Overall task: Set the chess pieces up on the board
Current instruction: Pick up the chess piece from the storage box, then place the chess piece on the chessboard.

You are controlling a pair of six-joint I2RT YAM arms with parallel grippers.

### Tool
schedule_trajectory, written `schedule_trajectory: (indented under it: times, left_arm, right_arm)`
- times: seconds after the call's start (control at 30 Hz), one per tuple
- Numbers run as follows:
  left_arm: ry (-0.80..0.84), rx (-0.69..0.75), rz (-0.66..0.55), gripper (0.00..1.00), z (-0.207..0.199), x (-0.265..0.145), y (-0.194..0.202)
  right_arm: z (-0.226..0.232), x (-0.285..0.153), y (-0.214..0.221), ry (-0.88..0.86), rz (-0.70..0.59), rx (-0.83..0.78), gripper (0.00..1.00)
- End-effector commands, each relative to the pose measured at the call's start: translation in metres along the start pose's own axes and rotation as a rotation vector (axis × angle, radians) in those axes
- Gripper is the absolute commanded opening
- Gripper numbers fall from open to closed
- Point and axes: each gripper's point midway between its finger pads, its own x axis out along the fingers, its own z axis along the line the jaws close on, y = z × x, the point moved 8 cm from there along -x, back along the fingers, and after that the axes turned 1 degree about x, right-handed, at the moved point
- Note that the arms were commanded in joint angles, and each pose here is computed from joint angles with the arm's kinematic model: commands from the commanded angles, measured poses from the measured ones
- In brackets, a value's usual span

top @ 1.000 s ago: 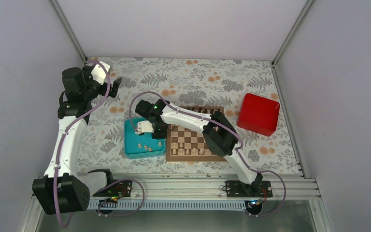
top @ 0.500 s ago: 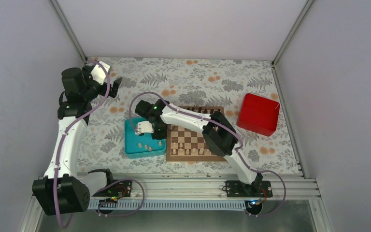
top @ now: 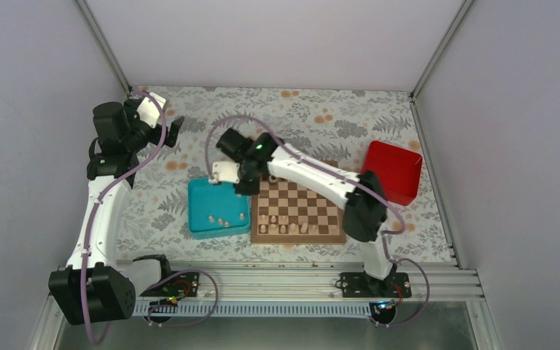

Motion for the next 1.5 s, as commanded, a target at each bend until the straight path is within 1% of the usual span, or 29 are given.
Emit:
schedule_trajectory:
  times: [0.0, 0.1, 0.23, 0.4, 0.53, 0.7, 0.97, 1.47]
  left_arm:
    - [-0.025, 0.005, -0.025, 1.00, 0.004, -0.006, -0.007]
    - [-0.027, 0.007, -0.021, 1.00, 0.003, -0.006, -0.006]
    - [-0.035, 0.007, -0.014, 1.00, 0.005, -0.004, -0.005]
    - [-0.035, 0.003, -0.004, 1.00, 0.006, -0.001, -0.004]
    - [-0.035, -0.001, 0.006, 1.00, 0.007, 0.002, -0.002]
    - [-0.047, -0.001, 0.018, 1.00, 0.009, 0.004, 0.000]
    - [-0.066, -0.007, 0.038, 1.00, 0.013, 0.003, 0.003]
    - [-0.068, -0.013, 0.039, 1.00, 0.016, 0.002, 0.006]
  right_arm:
    - [-0.020, -0.052, 0.032, 0.047, -0.072, 0.107, 0.06]
    - [-0.025, -0.070, 0.070, 0.062, -0.090, 0.181, 0.06]
    - [-0.012, -0.084, 0.128, 0.077, -0.085, 0.259, 0.07]
    - [0.018, -0.075, 0.187, 0.050, -0.010, 0.339, 0.08]
    - [0.043, -0.069, 0.216, 0.014, 0.022, 0.369, 0.08]
    - [0.066, -0.061, 0.230, -0.056, 0.031, 0.377, 0.08]
    - [0.084, -0.035, 0.243, -0.128, 0.066, 0.354, 0.08]
    - [0.085, -0.022, 0.247, -0.132, 0.082, 0.352, 0.09]
